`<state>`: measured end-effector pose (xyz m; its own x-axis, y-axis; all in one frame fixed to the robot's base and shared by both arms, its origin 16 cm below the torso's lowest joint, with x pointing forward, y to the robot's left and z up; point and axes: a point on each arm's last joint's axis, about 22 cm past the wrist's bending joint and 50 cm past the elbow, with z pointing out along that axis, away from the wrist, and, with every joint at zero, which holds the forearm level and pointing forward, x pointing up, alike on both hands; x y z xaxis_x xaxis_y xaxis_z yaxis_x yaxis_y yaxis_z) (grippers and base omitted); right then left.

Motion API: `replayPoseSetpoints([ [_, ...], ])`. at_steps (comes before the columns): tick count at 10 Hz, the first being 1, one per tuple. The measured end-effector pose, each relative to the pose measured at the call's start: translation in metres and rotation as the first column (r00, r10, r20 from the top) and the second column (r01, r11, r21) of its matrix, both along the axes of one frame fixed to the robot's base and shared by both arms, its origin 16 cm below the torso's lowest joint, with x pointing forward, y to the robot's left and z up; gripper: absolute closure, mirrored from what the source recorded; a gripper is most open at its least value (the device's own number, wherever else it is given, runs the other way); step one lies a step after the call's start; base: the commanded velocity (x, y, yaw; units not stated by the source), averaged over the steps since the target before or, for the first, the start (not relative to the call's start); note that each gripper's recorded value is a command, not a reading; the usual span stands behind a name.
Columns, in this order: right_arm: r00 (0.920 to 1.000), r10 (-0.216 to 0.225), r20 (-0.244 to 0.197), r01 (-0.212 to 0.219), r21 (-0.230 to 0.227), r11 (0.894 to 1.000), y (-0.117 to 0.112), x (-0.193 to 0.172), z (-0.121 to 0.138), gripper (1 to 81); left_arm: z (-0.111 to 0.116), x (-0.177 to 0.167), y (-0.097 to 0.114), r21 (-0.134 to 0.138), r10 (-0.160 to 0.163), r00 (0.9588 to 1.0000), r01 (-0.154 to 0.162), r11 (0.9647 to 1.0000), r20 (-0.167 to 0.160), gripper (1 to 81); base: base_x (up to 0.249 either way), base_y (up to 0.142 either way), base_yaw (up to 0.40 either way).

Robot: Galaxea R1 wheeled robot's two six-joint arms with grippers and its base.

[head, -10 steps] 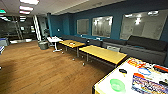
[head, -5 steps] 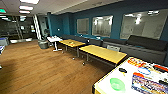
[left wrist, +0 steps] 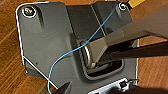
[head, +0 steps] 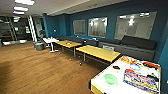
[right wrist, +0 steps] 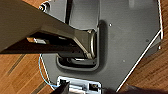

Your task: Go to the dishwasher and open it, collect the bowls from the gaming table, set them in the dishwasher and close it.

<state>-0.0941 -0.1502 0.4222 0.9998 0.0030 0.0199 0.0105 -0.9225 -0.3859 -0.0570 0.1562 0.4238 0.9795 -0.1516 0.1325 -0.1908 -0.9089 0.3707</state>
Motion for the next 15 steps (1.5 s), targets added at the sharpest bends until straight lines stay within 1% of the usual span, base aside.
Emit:
replayPoseSetpoints([
  [1, 0.998, -0.008, 0.063, 0.009, -0.001, 1.0, -0.002, 0.042, 0.002, 1.0, 0.001, 0.032, -0.004, -0.007, 0.004, 0.999, -0.003, 1.0, 0.044, 1.0, 0.0, -0.271, 0.0],
  [2, 0.9933, -0.016, 0.114, 0.016, -0.001, 1.0, -0.004, 0.075, 0.004, 1.0, 0.003, 0.055, -0.007, -0.012, 0.007, 0.9969, -0.006, 0.9999, 0.078, 1.0, 0.0, -0.253, 0.0],
  [3, 0.9935, -0.016, 0.113, 0.016, -0.002, 1.0, -0.004, 0.075, 0.004, 1.0, 0.003, 0.053, -0.008, -0.014, 0.008, 0.9971, -0.007, 0.9999, 0.076, 1.0, 0.0, -0.244, 0.0],
  [5, 0.9986, -0.006, 0.052, 0.006, 0.0, 1.0, -0.001, 0.034, 0.001, 1.0, 0.001, 0.021, -0.007, -0.01, 0.003, 0.9996, -0.003, 1.0, 0.027, 1.0, 0.0, -0.152, 0.0],
  [6, 0.999, -0.005, 0.044, 0.004, 0.004, 1.0, 0.003, 0.028, 0.001, 1.0, 0.001, 0.016, -0.006, -0.008, 0.002, 0.9997, -0.002, 1.0, 0.022, 1.0, 0.0, 0.0, 0.0],
  [7, 0.9984, -0.005, 0.056, 0.005, 0.008, 1.0, 0.006, 0.037, 0.002, 1.0, 0.0, 0.025, -0.001, 0.0, 0.002, 0.9994, -0.002, 1.0, 0.036, 1.0, 0.0, 0.0, 0.0],
  [9, 0.9959, -0.011, 0.09, 0.013, -0.015, 1.0, -0.012, 0.059, 0.002, 1.0, 0.004, 0.04, -0.019, -0.026, 0.002, 0.9984, -0.001, 0.9997, 0.056, 1.0, 0.0, 0.0, 0.0],
  [10, 0.9963, -0.012, 0.085, 0.012, -0.009, 1.0, -0.007, 0.055, 0.002, 1.0, 0.003, 0.035, -0.015, -0.019, 0.001, 0.9988, 0.0, 0.9998, 0.049, 1.0, 0.0, 0.0, 0.0],
  [11, 0.9976, -0.009, 0.068, 0.009, 0.002, 1.0, 0.001, 0.044, 0.002, 1.0, 0.002, 0.028, -0.008, -0.01, -0.001, 0.9994, 0.002, 0.9999, 0.036, 1.0, 0.0, 0.0, 0.0],
  [12, 0.9979, -0.009, 0.064, 0.009, 0.001, 1.0, 0.001, 0.042, 0.002, 1.0, 0.001, 0.026, -0.006, -0.006, -0.002, 0.9994, 0.002, 1.0, 0.034, 1.0, 0.0, 0.0, 0.0],
  [15, 0.9974, -0.009, 0.072, 0.009, -0.003, 1.0, -0.002, 0.047, 0.002, 1.0, 0.002, 0.031, -0.009, -0.01, -0.001, 0.9991, 0.001, 0.9999, 0.042, 1.0, 0.0, 0.0, -0.041],
])
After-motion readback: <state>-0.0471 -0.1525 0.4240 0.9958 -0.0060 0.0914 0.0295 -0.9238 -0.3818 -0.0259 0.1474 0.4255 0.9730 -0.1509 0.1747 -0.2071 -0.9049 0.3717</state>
